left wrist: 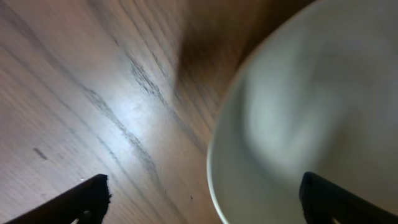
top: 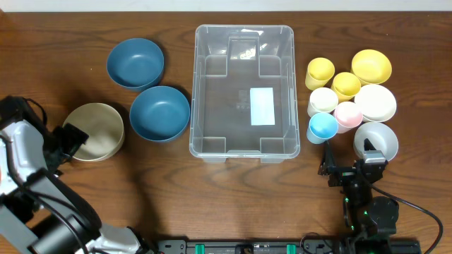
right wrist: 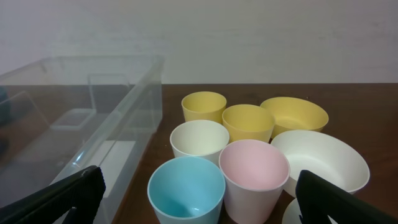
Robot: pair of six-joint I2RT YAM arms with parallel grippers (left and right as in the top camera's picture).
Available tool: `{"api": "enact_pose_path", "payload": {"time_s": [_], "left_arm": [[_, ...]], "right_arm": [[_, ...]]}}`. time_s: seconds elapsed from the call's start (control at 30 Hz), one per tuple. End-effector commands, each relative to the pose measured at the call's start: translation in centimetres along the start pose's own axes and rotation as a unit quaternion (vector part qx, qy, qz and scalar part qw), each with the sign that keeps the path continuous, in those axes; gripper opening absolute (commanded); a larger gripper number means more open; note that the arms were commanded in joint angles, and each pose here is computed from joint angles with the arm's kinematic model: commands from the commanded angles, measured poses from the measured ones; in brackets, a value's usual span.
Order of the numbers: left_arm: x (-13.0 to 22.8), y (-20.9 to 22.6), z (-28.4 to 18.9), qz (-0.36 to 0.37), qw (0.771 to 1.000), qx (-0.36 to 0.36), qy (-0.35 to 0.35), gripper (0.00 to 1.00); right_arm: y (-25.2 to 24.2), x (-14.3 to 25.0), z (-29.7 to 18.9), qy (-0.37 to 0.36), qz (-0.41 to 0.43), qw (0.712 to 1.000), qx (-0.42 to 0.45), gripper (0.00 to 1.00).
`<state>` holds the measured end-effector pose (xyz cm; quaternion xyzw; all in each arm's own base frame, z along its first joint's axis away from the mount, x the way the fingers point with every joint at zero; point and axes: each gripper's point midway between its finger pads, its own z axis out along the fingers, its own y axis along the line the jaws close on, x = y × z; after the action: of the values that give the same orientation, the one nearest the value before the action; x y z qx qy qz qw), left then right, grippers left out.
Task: Pack container
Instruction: 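Move the left gripper down to the rim of the cream bowl, then close the left gripper on the cream bowl's rim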
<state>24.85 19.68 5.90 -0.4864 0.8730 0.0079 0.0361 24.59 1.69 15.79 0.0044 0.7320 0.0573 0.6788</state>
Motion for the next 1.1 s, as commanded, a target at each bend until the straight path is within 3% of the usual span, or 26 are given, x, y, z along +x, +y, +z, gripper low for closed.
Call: {"api": "enact_pose_path", "payload": {"time_s": [0.0,0.17,0.33,0.43,1.07], "left_arm": [[0.3,0.6,1.5,0.007,1.0,-0.016,0.019,0.89],[0.1,0.5,2.8,0.007,0.999,-0.019,0.027,0.64],[-0.7,0.2,2.9,0.006,1.0,-0.013,0.012,0.61],[-1.2,0.1,2.9,0.006,1.0,-0.01,0.003,0.45],[-2.4,-0.6,3.7,0.006,1.0,0.003,-0.017,0.4]], "right_arm": [[0.0,0.1,0.0,0.0,0.006,1.0,-0.002,0.99],[0.0,0.1,0.0,0.0,0.006,1.0,-0.002,0.99],[0.0,0.0,0.0,0.0,0.006,1.0,-0.001,0.99],[0.0,0.1,0.0,0.0,0.006,1.0,-0.002,0.99],[0.0,0.1,0.0,0.0,0.006,1.0,-0.002,0.99]]}}
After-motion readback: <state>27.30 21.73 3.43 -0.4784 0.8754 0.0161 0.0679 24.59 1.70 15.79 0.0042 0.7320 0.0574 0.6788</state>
